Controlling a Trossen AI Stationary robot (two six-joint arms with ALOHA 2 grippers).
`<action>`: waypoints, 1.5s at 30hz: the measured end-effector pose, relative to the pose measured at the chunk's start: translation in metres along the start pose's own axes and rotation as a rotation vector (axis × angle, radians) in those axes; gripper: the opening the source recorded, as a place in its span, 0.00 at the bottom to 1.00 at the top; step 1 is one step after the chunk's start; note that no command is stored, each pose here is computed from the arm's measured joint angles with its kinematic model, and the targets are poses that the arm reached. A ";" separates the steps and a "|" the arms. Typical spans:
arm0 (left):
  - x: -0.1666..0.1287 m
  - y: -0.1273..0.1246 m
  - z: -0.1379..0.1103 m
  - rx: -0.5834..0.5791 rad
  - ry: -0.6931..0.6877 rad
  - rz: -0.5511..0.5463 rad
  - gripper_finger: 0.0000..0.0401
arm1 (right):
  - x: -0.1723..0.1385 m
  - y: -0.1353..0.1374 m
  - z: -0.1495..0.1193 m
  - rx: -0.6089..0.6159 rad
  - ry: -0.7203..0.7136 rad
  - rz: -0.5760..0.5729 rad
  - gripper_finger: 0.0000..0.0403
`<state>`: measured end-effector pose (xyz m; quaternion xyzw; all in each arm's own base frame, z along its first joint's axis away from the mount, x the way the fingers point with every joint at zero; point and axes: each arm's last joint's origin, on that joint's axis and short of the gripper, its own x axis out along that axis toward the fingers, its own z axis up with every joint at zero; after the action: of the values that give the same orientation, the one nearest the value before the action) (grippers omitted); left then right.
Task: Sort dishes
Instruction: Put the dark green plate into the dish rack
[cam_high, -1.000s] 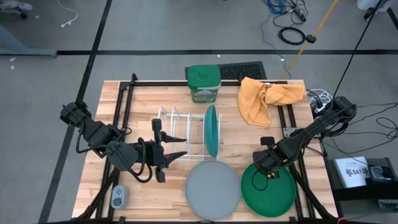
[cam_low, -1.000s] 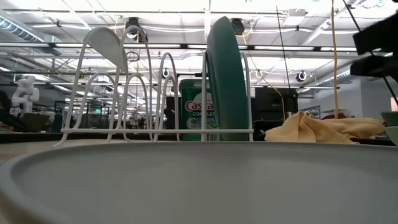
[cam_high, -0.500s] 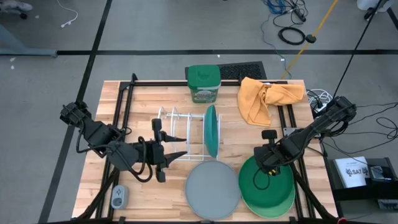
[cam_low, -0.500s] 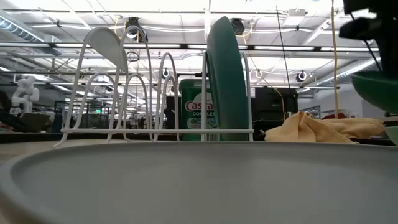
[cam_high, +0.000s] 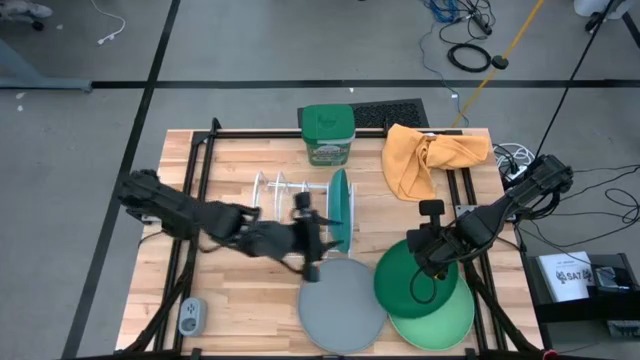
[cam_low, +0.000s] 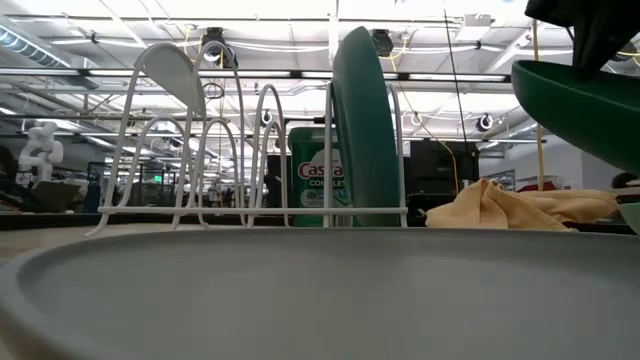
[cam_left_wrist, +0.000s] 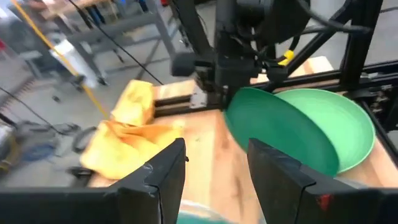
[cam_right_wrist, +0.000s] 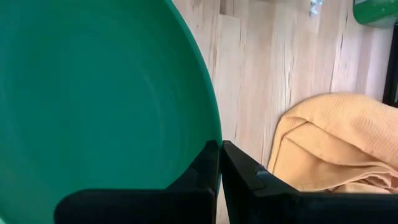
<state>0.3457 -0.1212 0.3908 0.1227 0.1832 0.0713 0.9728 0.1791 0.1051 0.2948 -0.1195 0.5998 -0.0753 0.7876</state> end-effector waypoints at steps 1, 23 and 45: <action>0.011 0.000 -0.003 -0.020 0.006 -0.014 0.43 | 0.000 0.000 0.000 0.002 0.001 -0.001 0.00; 0.141 -0.016 -0.064 -0.346 0.145 -0.265 0.43 | 0.000 0.000 0.000 0.000 -0.007 -0.016 0.00; 0.142 -0.013 -0.065 -0.379 0.168 -0.253 0.43 | -0.031 -0.008 0.013 -0.013 -0.180 -0.105 0.00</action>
<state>0.4534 -0.0940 0.2805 -0.0924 0.2608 -0.0081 0.9609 0.1836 0.1073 0.3288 -0.1623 0.5199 -0.1014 0.8325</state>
